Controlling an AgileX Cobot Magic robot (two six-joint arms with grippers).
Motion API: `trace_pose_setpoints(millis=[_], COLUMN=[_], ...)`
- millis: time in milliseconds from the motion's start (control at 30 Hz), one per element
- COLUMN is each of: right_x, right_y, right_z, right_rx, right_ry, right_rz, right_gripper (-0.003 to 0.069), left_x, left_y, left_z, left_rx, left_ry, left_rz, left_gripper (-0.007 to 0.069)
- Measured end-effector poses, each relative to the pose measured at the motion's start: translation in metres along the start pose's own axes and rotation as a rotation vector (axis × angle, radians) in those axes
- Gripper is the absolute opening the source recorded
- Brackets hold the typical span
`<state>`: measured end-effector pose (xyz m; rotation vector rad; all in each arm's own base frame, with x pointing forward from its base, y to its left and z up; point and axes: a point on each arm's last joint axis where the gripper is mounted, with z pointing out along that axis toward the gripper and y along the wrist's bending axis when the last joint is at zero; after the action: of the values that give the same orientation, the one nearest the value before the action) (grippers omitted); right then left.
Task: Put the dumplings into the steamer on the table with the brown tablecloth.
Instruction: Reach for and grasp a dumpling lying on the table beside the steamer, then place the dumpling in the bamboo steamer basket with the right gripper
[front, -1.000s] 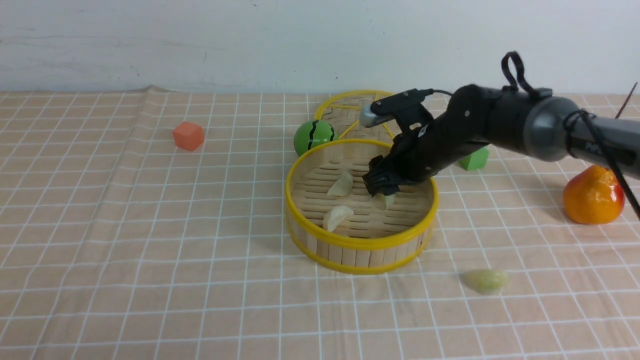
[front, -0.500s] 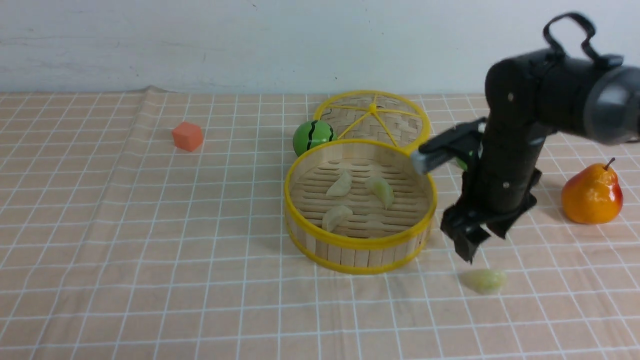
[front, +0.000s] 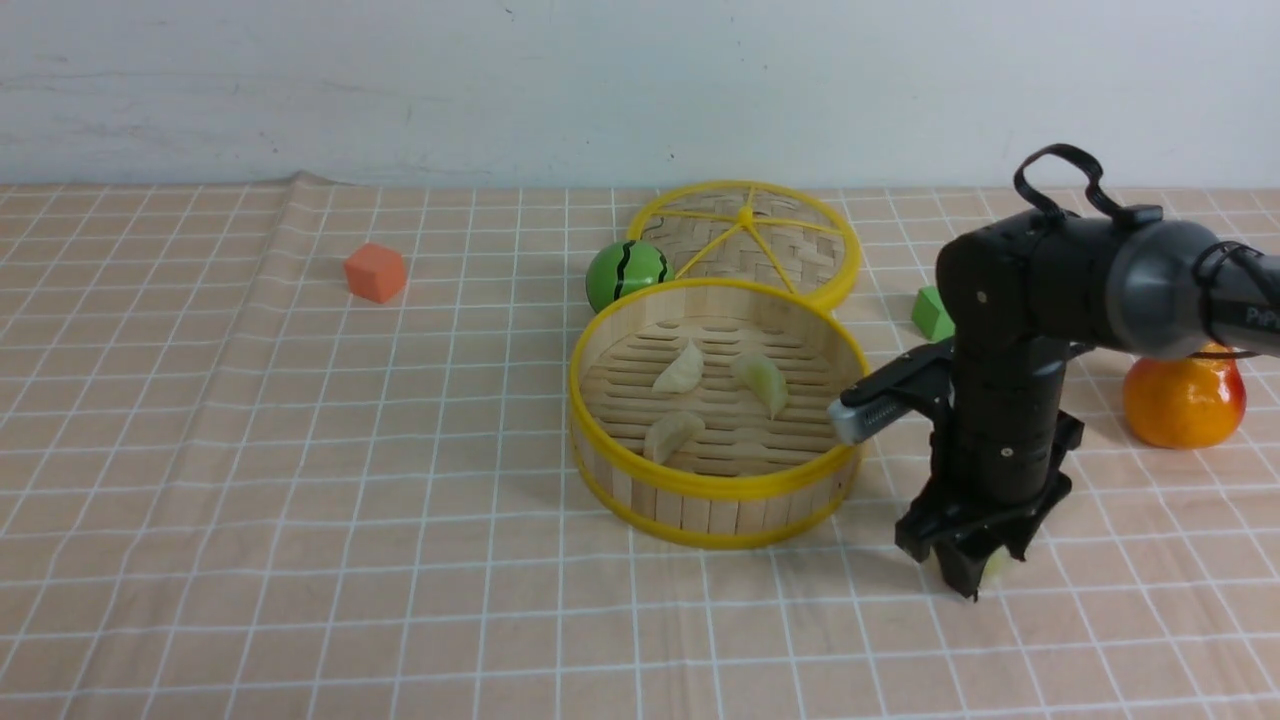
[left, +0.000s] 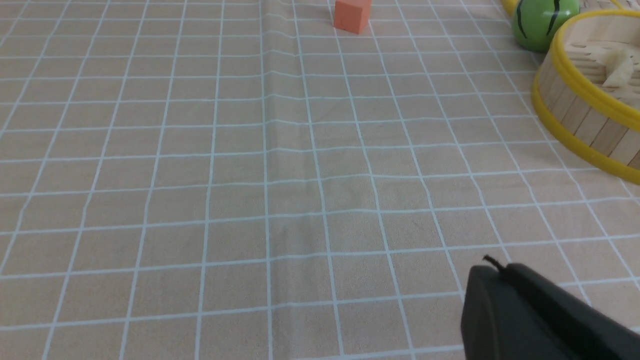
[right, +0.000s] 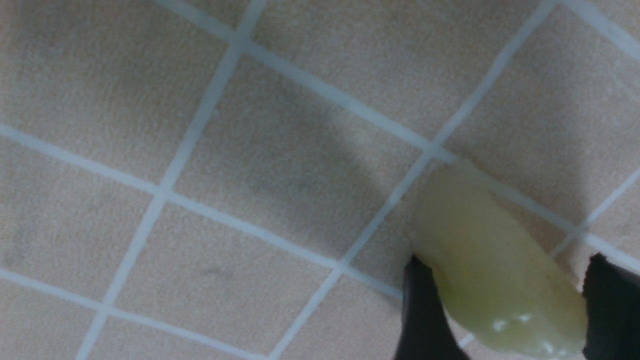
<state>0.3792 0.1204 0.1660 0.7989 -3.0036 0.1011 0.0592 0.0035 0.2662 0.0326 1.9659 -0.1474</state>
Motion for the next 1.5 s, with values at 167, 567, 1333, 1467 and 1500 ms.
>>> trace_pose_setpoints(millis=[167, 567, 1333, 1467, 1500], right_x=[-0.002, 0.004, -0.065, -0.066, -0.067], right_y=[0.0, 0.003, 0.025, 0.025, 0.024], right_z=[-0.012, -0.06, -0.036, -0.045, -0.05], right_rx=[-0.012, -0.042, -0.333, -0.334, -0.326], right_ry=[0.019, -0.106, -0.6, -0.598, -0.596], right_rz=[0.003, -0.012, -0.039, -0.065, -0.081], right_gripper=[0.016, 0.0179, 0.0242, 0.0384, 0.0412], left_x=[0.0, -0.002, -0.003, -0.003, -0.003], left_y=[0.0, -0.001, -0.001, -0.001, -0.001], left_z=[0.0, 0.0, 0.0, 0.0, 0.0], left_rx=[0.002, 0.012, 0.016, 0.016, 0.016], left_ry=[-0.003, -0.018, -0.032, -0.032, -0.032], left_rz=[0.0, 0.002, 0.01, 0.01, 0.01], left_gripper=[-0.0005, 0.0001, 0.0016, 0.0016, 0.0016])
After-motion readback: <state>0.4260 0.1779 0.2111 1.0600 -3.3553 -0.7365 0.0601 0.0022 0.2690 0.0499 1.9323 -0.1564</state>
